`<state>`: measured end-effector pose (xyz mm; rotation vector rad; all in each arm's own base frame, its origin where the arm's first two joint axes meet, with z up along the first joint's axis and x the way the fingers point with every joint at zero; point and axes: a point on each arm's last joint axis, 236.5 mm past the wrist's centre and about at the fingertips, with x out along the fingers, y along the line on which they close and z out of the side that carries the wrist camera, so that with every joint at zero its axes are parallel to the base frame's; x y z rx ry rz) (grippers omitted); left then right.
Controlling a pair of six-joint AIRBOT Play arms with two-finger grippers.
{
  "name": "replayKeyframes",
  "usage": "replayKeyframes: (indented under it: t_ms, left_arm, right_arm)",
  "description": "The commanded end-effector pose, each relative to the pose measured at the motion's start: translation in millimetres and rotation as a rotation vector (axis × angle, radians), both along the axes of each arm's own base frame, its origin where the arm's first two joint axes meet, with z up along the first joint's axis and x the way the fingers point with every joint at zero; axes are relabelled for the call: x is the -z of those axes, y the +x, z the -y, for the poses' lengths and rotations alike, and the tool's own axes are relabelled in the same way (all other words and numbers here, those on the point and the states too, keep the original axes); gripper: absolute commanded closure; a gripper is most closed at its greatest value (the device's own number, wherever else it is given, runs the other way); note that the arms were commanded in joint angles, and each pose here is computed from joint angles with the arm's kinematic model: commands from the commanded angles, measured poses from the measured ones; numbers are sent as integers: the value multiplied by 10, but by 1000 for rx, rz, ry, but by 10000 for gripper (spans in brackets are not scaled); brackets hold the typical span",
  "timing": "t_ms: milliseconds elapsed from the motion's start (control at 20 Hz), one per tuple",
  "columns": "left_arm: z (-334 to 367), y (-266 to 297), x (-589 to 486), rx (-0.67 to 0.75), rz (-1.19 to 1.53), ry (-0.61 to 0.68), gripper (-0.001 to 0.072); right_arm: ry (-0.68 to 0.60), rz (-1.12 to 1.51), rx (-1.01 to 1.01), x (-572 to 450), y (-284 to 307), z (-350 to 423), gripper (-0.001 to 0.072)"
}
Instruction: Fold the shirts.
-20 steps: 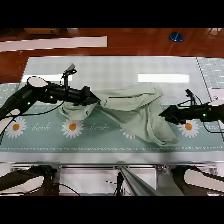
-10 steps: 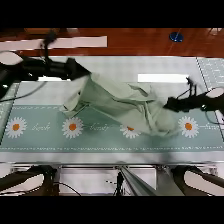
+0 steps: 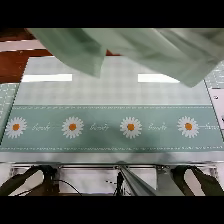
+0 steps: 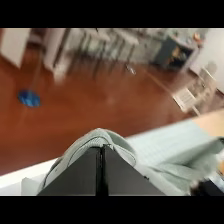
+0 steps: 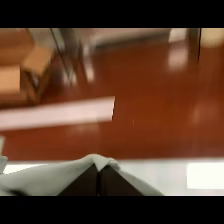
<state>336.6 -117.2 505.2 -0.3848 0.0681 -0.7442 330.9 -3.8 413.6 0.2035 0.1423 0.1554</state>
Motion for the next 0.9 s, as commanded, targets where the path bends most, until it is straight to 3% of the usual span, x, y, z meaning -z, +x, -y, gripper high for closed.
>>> replayKeyframes:
  t_ms: [0, 400, 650, 850]
  left_arm:
    - [-44, -770, -712, -105, 222, 36, 684]
    - [-174, -1728, -542, -472, 242, 290, 684]
    - [-199, -1892, 258, -461, -47, 446, 684]
    - [-274, -1849, 1058, -351, -364, 494, 685]
  right_arm:
    - [-32, 227, 18, -964, -673, -254, 688]
    - [-206, 103, 186, -1020, -1500, -205, 688]
    - [-266, -226, 201, -256, -1756, -112, 688]
    - [-201, -398, 120, 147, -1688, -198, 688]
